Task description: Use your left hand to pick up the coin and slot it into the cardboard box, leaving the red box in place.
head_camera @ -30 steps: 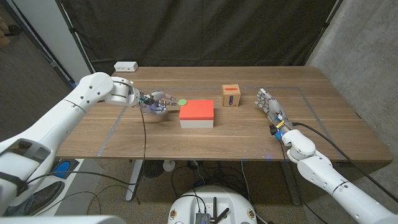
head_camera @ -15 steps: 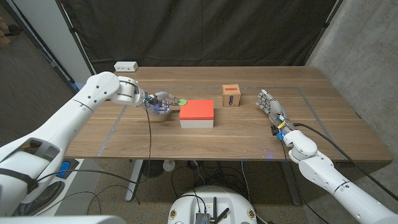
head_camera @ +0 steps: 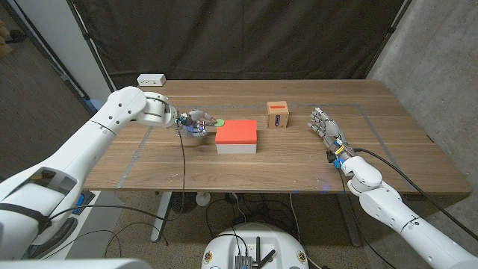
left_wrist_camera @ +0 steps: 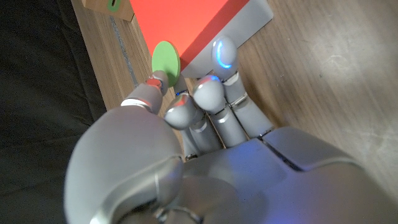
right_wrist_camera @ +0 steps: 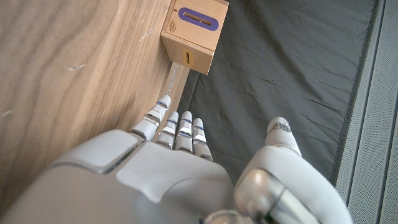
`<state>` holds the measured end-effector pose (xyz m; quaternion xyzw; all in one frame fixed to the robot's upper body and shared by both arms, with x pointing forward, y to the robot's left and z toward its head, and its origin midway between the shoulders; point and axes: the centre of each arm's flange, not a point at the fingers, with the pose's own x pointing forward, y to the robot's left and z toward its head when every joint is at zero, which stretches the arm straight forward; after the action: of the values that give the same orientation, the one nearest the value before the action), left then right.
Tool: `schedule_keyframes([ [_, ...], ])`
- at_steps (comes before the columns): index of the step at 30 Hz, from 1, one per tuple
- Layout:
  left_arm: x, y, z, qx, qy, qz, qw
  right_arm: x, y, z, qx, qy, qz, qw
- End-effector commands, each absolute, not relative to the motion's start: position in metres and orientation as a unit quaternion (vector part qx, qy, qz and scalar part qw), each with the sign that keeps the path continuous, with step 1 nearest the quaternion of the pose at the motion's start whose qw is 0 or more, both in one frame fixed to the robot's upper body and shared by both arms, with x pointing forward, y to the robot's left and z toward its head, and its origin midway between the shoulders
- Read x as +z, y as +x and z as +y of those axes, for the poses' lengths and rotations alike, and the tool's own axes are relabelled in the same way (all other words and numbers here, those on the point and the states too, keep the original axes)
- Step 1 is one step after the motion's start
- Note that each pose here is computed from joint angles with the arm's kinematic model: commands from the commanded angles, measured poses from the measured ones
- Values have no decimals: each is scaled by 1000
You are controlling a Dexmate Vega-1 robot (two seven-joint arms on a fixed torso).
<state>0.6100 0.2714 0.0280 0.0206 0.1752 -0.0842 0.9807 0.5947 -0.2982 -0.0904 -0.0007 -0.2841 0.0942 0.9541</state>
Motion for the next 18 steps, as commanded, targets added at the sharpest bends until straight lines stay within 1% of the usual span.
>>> schedule_keyframes([
  [1, 23, 609, 269, -79, 13, 182, 980, -95, 597, -303, 93, 11, -287, 953],
  [18, 27, 611, 259, -66, 27, 176, 982, -101, 601, -309, 92, 25, -288, 953],
])
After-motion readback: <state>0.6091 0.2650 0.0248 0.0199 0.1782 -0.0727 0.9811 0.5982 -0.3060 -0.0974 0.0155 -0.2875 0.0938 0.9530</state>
